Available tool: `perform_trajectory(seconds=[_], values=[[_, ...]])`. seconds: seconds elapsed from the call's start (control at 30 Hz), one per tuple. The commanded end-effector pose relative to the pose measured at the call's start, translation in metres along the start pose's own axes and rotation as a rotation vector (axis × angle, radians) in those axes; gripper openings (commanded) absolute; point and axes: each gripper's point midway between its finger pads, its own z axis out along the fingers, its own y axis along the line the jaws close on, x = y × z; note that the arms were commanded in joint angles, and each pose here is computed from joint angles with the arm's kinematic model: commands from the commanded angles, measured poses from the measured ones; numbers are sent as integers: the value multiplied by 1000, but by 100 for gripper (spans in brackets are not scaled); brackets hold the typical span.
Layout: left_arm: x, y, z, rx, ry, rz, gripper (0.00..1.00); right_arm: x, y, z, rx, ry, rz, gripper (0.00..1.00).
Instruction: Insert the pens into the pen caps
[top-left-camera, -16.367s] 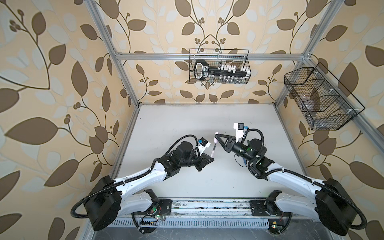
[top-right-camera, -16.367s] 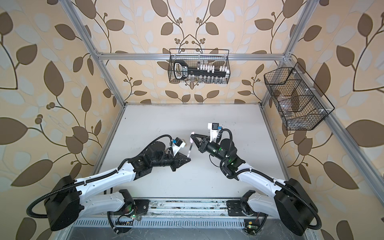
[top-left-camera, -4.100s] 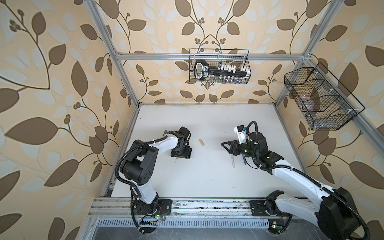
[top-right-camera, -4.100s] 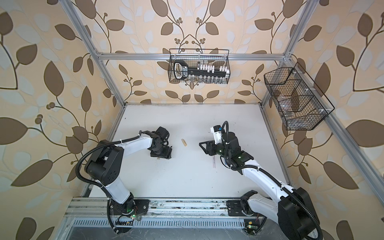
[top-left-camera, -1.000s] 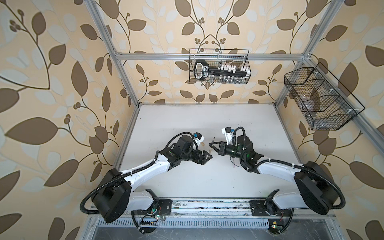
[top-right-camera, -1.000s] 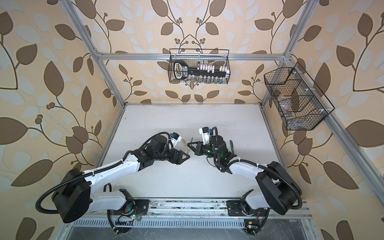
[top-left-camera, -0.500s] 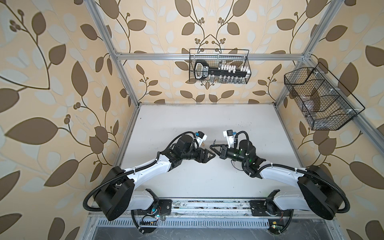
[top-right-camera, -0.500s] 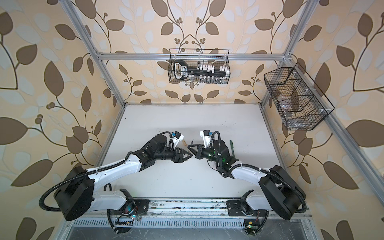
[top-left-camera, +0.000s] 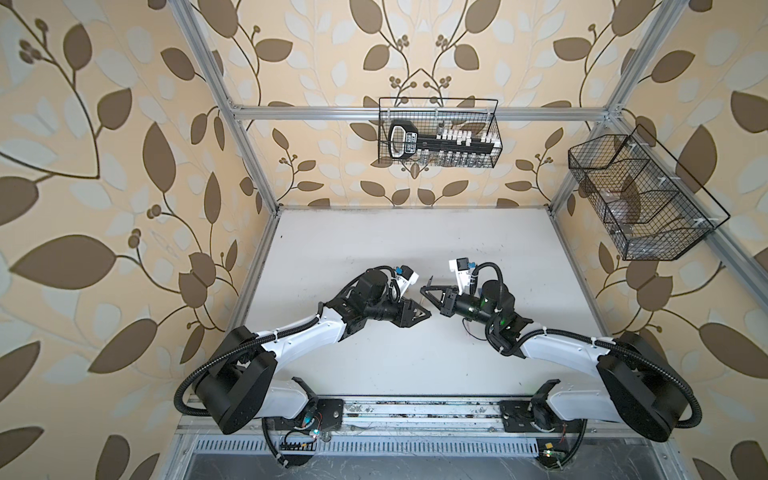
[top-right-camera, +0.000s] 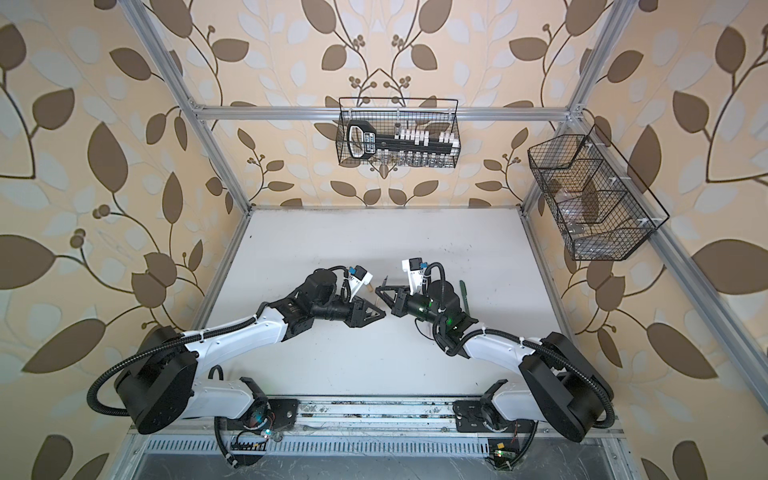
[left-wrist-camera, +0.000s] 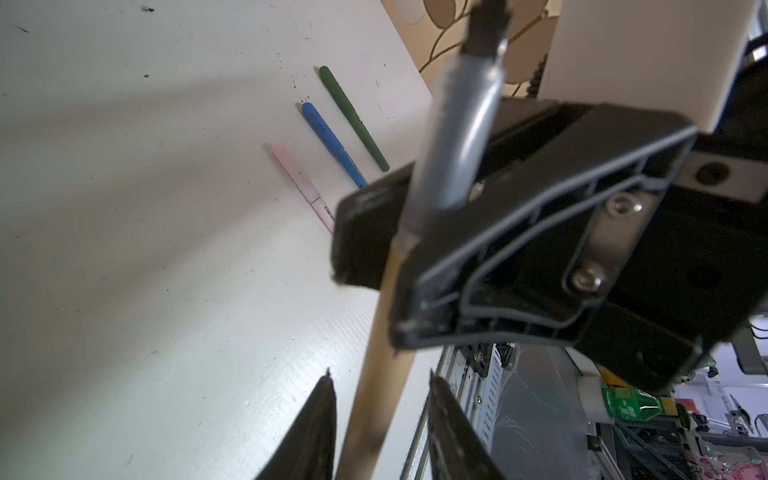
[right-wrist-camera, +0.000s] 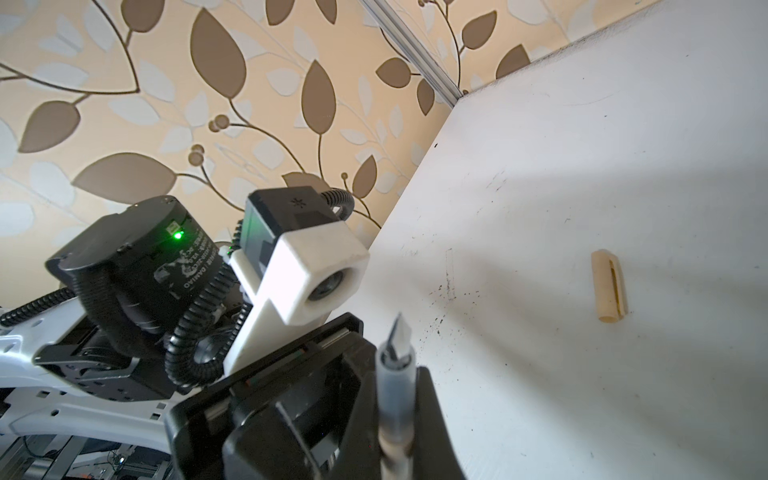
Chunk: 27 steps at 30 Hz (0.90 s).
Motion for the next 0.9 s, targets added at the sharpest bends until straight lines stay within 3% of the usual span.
perform_trajectory(seconds=[0.0, 0.47, 0.87], values=[[-9, -12, -2, 38, -16, 47, 35, -6, 8, -3, -23, -29, -5, 0], [-15, -15, -6, 18, -28, 63, 28, -1, 7, 0, -25, -12, -5, 0], [-20, -17, -8, 19, -41, 66, 34, 4, 5, 2, -10, -2, -12, 0]])
